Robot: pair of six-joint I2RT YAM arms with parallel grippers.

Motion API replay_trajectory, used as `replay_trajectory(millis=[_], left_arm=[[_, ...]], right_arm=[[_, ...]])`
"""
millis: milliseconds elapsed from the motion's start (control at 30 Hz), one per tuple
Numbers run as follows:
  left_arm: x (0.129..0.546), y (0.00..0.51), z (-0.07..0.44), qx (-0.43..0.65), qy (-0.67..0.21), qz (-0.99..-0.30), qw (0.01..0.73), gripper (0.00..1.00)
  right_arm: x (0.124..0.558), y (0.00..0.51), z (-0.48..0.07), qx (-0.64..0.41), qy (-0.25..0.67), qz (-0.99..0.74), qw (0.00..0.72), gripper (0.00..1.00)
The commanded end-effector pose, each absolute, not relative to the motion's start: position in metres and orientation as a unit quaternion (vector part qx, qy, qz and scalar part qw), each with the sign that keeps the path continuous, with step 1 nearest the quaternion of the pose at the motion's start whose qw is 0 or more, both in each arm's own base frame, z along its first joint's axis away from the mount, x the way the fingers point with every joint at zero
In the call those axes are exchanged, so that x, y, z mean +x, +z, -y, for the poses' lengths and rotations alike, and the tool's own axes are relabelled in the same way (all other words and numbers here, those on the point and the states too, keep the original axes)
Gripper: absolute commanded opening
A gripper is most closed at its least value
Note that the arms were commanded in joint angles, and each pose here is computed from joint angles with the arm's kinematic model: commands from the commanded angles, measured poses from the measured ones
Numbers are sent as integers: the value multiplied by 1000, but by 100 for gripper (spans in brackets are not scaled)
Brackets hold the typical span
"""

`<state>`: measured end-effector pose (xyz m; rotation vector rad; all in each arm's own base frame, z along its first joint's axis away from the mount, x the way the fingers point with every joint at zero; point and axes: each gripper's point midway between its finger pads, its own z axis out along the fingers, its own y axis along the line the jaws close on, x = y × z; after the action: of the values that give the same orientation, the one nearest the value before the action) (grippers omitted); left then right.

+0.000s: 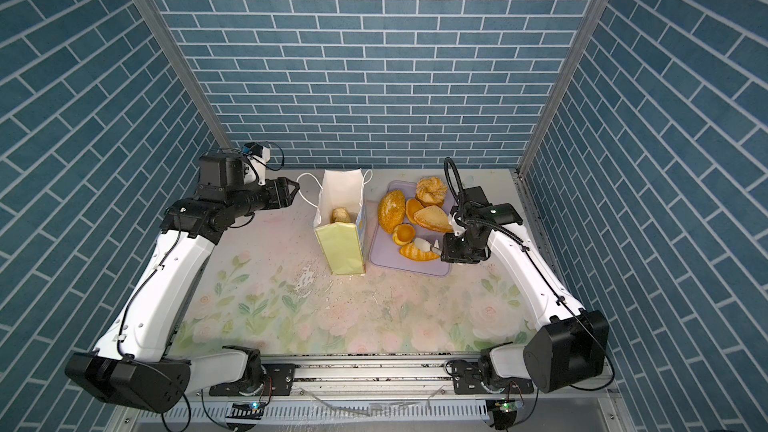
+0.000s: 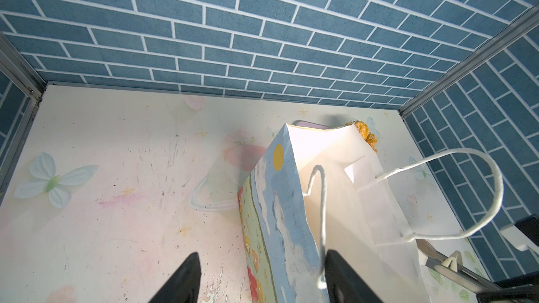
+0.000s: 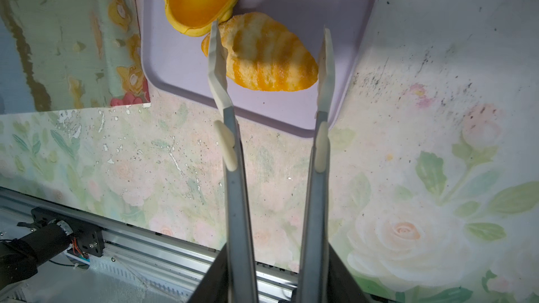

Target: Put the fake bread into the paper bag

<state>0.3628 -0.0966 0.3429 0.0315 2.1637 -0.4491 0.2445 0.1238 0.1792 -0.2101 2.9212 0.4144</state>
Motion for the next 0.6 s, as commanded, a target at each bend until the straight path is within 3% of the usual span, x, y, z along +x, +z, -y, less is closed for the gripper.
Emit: replay_trajectory(millis=[0,200,567], left_arm=[[362,338,97,19,-175,-879,444,69],[358,338,95,18,-172,-879,444,69],[354,340,92,14,-166,-878,449,69]], right_arm=[[243,193,-118,-82,118,-984,109,46],[254,202,-99,-121,52,-984,123,49],[246,203,-121,-233,84,-960,132,51]])
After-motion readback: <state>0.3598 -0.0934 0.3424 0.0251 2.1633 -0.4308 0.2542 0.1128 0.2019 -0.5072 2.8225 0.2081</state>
